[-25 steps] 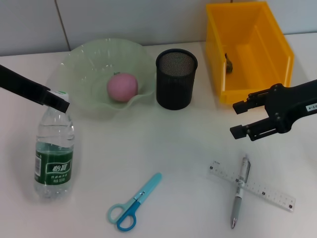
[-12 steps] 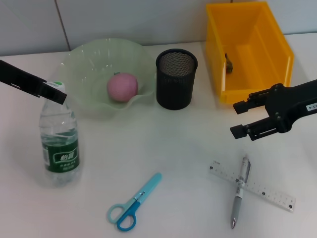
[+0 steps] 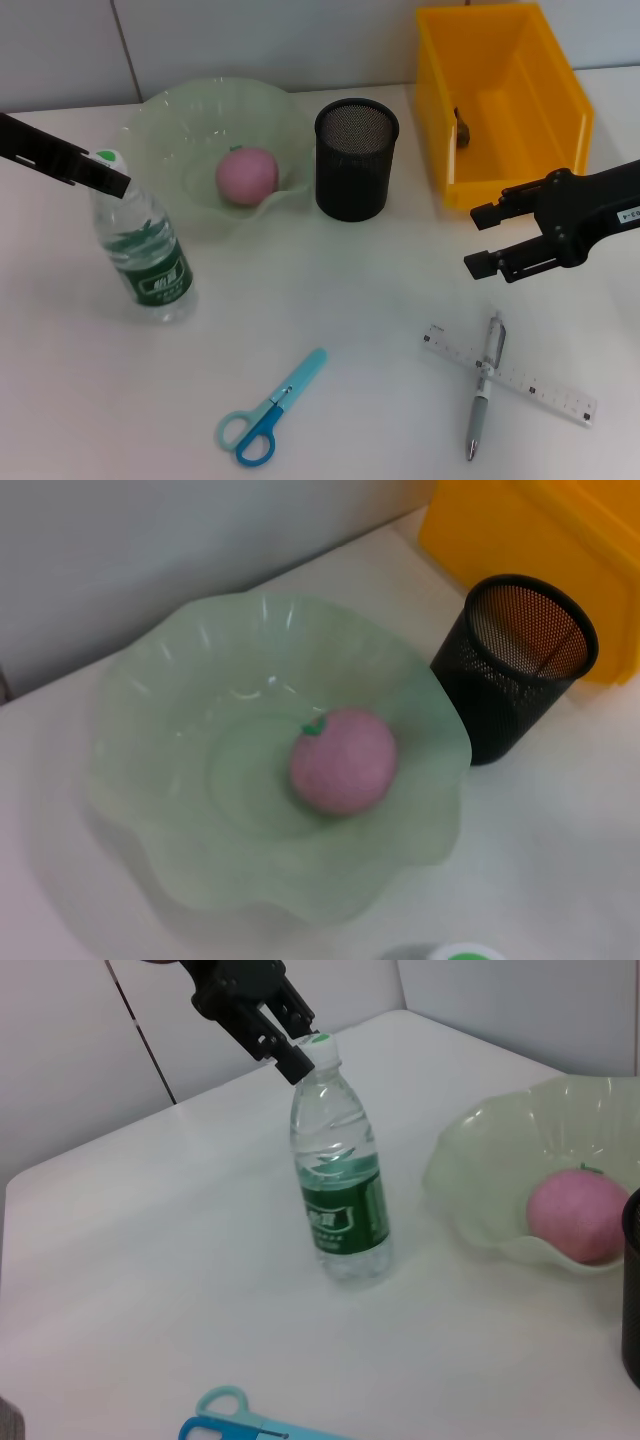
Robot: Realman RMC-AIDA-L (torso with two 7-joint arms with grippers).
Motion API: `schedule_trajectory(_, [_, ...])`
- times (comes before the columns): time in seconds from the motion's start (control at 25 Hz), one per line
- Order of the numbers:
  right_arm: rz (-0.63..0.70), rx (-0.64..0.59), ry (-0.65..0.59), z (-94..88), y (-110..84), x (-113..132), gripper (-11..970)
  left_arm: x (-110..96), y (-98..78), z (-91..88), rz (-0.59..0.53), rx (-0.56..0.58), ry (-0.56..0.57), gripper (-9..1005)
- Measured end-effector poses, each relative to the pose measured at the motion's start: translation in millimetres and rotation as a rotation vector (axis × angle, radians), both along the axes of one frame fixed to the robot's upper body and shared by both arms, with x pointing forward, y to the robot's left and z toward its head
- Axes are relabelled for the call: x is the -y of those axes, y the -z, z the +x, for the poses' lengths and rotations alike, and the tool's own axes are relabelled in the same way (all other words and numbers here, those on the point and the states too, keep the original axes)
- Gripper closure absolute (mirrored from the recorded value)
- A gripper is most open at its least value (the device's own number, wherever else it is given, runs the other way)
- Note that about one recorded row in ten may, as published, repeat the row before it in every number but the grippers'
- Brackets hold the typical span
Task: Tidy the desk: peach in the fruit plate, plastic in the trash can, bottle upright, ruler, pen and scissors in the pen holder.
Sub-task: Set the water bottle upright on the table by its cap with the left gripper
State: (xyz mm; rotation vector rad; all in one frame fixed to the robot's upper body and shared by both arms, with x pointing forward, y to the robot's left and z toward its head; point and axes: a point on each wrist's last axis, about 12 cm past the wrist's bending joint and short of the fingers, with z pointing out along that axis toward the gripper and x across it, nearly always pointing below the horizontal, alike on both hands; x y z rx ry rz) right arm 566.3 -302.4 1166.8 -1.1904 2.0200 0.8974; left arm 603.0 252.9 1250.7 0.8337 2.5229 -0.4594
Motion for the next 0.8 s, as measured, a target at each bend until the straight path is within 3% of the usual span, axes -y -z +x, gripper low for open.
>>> schedule_trajectory(0.8, [0.005, -0.001, 0.001, 0.3, -0.2, -1.2, 199, -1.8, -7.2, 3.5, 0.023, 0.052, 0.036, 564])
